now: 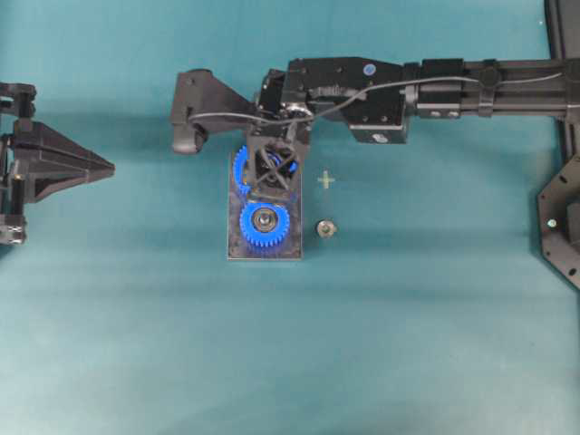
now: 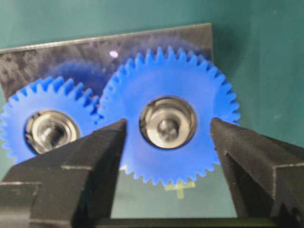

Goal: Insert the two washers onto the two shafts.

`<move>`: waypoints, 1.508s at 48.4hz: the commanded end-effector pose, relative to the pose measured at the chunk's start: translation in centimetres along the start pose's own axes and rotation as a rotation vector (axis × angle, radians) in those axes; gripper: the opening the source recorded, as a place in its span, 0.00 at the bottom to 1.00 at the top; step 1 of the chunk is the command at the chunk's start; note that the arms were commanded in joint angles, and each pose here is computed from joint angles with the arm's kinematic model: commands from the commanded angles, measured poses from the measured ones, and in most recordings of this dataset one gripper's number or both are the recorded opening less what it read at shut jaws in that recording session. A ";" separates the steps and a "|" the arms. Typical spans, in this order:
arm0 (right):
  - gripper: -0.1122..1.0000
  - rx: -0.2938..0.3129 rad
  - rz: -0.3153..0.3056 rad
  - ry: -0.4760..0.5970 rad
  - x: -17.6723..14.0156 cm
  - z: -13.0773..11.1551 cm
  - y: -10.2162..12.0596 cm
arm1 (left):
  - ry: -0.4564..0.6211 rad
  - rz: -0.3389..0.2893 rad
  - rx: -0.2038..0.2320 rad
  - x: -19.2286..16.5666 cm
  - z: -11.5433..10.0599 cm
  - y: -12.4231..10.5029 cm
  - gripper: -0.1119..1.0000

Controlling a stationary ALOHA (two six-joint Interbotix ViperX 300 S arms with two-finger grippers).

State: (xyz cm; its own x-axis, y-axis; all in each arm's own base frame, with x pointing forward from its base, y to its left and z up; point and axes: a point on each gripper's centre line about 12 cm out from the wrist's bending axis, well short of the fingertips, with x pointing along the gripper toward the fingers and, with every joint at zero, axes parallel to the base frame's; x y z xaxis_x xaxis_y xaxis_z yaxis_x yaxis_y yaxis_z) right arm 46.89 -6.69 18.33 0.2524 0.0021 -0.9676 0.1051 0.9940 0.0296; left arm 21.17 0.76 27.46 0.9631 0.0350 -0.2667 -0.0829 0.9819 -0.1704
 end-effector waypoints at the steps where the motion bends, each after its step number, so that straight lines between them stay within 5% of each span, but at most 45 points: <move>1: 0.78 -0.004 -0.006 -0.058 -2.3 1.0 -0.1 | -0.015 -0.001 0.001 0.0 0.5 -0.1 0.10; 17: 0.78 0.012 -0.009 -0.056 -6.7 -0.8 -0.7 | -0.032 -0.004 0.001 -0.5 0.7 -0.1 0.10; 32: 0.77 -0.049 0.011 -0.020 -7.8 -5.9 2.5 | -0.027 -0.003 0.001 -0.5 0.4 0.0 0.10; 46: 0.77 -0.122 0.031 -0.122 -4.0 -9.5 5.7 | -0.026 -0.003 0.000 -0.4 0.4 0.0 0.10; 57: 0.77 -0.070 0.035 -0.145 0.1 -10.9 5.9 | -0.032 -0.004 0.001 -0.5 0.7 -0.1 0.10; 73: 0.77 -0.072 0.033 -0.102 3.3 -11.3 6.2 | -0.032 -0.004 0.001 -0.5 0.7 -0.1 0.10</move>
State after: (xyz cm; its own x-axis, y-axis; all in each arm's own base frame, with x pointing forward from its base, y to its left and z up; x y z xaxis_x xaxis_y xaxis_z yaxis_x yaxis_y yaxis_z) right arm 37.18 0.57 12.18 0.3312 0.0266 -0.9432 0.0196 0.9992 0.0351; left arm 20.69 0.74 27.50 0.9667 0.0352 -0.2534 -0.0813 0.9814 -0.1739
